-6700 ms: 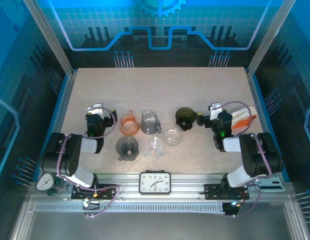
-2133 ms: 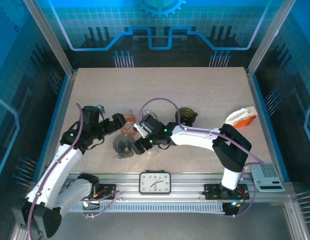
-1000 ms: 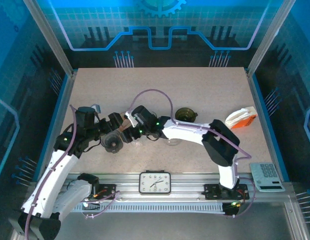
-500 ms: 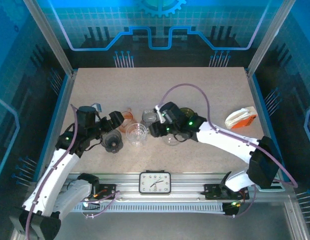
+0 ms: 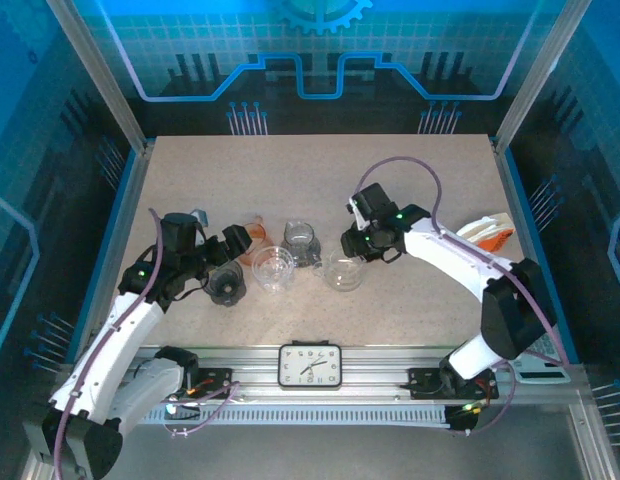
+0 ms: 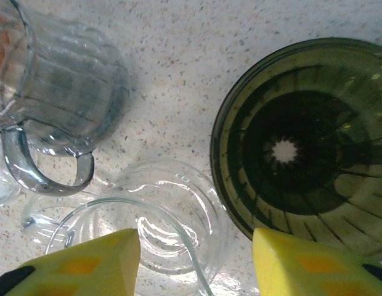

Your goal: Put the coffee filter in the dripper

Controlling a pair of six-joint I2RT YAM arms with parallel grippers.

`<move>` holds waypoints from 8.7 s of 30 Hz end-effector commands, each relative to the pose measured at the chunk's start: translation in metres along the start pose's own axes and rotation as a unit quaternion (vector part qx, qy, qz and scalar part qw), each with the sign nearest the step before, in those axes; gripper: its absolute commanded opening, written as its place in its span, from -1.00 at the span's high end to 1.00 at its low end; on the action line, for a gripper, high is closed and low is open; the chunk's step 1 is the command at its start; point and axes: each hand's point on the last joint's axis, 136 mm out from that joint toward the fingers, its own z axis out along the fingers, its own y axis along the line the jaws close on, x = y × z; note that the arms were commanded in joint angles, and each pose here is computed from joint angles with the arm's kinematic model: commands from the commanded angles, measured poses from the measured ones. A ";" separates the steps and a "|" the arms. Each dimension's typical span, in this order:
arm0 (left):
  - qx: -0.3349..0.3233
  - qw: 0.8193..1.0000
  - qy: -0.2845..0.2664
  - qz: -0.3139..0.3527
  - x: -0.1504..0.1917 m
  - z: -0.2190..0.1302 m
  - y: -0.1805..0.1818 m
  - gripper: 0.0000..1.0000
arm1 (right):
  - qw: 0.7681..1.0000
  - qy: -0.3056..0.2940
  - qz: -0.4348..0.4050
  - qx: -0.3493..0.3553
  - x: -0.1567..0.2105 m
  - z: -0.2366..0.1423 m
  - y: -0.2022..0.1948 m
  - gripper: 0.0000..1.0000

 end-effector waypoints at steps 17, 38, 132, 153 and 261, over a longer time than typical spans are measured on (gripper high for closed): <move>0.003 1.000 0.008 0.002 0.005 0.005 0.002 -0.98 | 0.997 0.066 -0.037 -0.029 0.040 0.017 0.019 0.42; -0.001 1.000 0.010 0.003 0.007 0.007 0.004 -0.98 | 0.989 0.085 -0.110 -0.053 0.079 0.005 0.079 0.69; -0.043 0.993 0.062 0.091 0.040 -0.002 -0.060 1.00 | 0.991 0.045 0.019 -0.124 0.126 0.017 0.042 0.12; 0.028 0.986 0.132 0.095 0.070 0.003 -0.089 1.00 | 0.988 0.005 -0.031 -0.152 0.094 0.030 0.092 0.09; 0.010 0.989 -0.047 0.140 0.055 0.017 -0.002 -0.98 | 0.835 -0.147 0.485 0.217 0.062 -0.118 -0.344 0.28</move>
